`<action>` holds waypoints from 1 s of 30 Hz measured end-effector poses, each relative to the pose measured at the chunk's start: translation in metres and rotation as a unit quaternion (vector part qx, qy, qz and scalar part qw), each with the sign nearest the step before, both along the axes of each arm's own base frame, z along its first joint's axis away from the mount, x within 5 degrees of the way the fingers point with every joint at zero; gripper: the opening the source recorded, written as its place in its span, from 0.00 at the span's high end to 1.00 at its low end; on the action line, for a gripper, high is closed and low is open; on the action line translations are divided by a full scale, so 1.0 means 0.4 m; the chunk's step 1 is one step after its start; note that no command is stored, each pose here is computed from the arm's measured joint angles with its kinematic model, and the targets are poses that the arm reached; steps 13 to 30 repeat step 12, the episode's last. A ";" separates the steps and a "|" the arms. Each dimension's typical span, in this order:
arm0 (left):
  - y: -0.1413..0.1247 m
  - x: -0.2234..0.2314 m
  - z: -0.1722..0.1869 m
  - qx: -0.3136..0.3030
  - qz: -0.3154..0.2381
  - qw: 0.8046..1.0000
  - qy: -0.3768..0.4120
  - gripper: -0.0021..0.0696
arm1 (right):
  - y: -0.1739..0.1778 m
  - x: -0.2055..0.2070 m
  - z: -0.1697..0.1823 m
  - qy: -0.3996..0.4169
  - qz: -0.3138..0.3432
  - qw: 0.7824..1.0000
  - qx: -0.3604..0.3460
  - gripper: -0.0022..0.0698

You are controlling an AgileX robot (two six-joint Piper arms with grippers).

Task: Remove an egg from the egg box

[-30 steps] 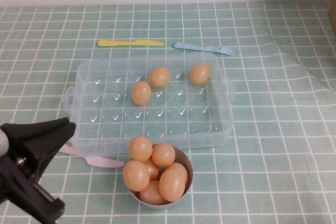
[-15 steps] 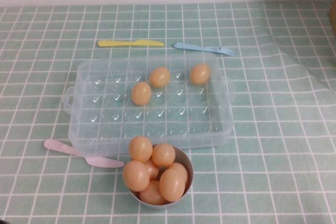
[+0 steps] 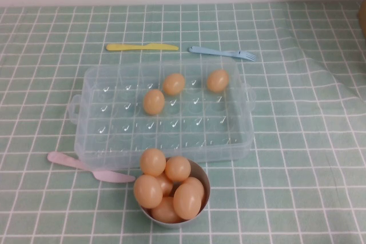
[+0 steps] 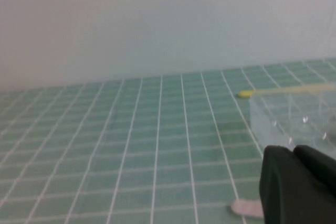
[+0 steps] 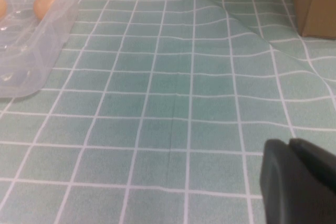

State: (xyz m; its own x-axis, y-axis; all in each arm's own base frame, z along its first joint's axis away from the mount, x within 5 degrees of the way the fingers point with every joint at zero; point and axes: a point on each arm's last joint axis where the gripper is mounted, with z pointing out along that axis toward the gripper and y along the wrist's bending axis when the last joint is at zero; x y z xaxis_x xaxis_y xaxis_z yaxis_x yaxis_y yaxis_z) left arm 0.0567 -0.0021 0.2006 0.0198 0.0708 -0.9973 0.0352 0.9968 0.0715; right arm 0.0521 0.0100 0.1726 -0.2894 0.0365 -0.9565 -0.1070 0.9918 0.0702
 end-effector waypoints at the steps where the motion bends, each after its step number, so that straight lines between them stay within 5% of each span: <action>1: 0.000 0.000 -0.009 0.000 -0.001 1.000 0.020 0.97 | 0.000 0.000 0.000 0.000 0.000 1.000 0.000 0.99; 9: -0.001 -0.009 -0.069 0.002 -0.003 0.989 0.150 0.97 | 0.000 0.000 0.000 0.000 0.000 1.000 0.000 0.99; 30: -0.001 -0.010 -0.072 0.003 -0.003 0.988 0.156 0.97 | 0.000 0.000 0.000 0.000 0.000 1.000 0.001 0.99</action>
